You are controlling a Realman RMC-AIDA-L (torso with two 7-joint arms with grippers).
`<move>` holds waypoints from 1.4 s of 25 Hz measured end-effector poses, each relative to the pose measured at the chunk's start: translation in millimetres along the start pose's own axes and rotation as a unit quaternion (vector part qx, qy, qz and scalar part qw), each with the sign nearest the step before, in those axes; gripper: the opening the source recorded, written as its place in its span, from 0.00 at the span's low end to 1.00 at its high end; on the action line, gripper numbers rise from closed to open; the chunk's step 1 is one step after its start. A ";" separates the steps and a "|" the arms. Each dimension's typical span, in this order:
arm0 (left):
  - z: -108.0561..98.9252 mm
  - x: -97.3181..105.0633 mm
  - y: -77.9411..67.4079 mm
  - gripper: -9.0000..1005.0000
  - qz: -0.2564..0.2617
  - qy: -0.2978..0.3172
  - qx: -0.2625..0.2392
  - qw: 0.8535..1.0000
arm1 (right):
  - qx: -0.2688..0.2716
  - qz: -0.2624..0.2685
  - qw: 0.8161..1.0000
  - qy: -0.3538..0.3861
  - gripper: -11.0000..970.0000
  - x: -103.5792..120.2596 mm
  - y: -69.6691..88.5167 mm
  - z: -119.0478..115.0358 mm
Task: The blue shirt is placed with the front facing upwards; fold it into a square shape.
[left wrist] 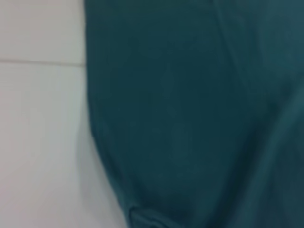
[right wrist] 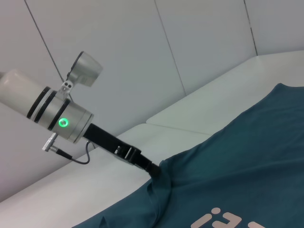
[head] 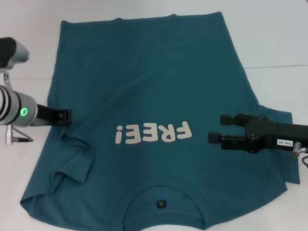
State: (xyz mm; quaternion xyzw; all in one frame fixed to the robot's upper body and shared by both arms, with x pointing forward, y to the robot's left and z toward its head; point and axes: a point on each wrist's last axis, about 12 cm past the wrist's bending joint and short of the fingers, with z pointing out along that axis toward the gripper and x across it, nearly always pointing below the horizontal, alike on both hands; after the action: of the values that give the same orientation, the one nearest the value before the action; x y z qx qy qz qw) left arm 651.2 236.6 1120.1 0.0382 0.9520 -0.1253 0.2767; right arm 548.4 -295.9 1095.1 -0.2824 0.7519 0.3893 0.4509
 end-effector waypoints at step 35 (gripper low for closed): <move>-35.7 40.8 4.9 0.63 0.112 -0.047 -0.008 0.993 | 0.003 0.007 1.000 -0.001 0.95 -2.4 -1.8 -0.7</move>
State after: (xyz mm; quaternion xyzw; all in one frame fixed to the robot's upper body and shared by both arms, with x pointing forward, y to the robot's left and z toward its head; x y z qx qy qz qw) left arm 598.9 250.7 1126.2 0.1364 0.9286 -0.0876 0.3337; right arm 550.4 -297.3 1096.9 -0.2754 0.7548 0.3908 0.4493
